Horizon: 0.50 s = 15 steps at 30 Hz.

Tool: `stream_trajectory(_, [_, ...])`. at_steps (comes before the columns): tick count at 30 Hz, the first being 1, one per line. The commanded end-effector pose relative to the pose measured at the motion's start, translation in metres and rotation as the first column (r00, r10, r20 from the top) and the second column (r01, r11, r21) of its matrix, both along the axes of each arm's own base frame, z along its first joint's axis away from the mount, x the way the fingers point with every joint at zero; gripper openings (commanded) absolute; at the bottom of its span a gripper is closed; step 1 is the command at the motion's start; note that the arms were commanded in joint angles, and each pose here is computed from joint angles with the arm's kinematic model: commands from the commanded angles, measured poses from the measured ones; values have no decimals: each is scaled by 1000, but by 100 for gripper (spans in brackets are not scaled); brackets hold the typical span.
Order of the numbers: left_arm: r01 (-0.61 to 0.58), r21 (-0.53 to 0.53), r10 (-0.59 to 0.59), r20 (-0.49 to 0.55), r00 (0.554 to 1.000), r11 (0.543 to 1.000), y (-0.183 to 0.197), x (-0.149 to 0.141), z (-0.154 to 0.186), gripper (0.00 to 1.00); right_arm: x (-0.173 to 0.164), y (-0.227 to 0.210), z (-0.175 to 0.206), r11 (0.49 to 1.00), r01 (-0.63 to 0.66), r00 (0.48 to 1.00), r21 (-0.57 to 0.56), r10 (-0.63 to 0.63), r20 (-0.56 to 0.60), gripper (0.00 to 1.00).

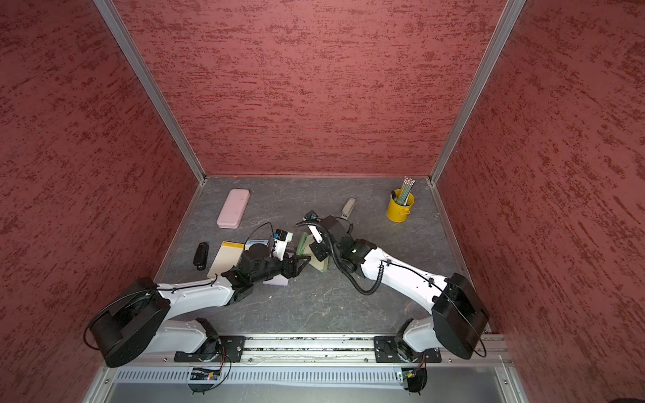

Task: Tear off pages from different memo pads
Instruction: Tear off the paper from the memo pad.

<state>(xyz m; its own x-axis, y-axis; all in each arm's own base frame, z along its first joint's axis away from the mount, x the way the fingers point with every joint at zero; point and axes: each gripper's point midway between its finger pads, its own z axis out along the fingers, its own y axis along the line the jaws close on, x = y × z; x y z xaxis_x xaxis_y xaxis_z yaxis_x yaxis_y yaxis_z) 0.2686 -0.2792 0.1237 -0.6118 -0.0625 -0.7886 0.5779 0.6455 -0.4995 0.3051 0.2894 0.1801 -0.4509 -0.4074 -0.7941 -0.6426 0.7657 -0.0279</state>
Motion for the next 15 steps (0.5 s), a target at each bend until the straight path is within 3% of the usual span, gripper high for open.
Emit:
stream_trajectory(1, [37,-21,-37,-18,999,999,-8,6,5,58,7,8,31,997,-4,999,82,0,42,0])
stream_trajectory(6, [64,-38,-66,-46,997,997,-11,11,5,44,7,6,32,996,2,999,95,-5,37,0])
stream_trajectory(15, [52,-32,-55,-81,995,998,-10,15,-3,46,9,3,34,993,13,999,113,-17,31,0])
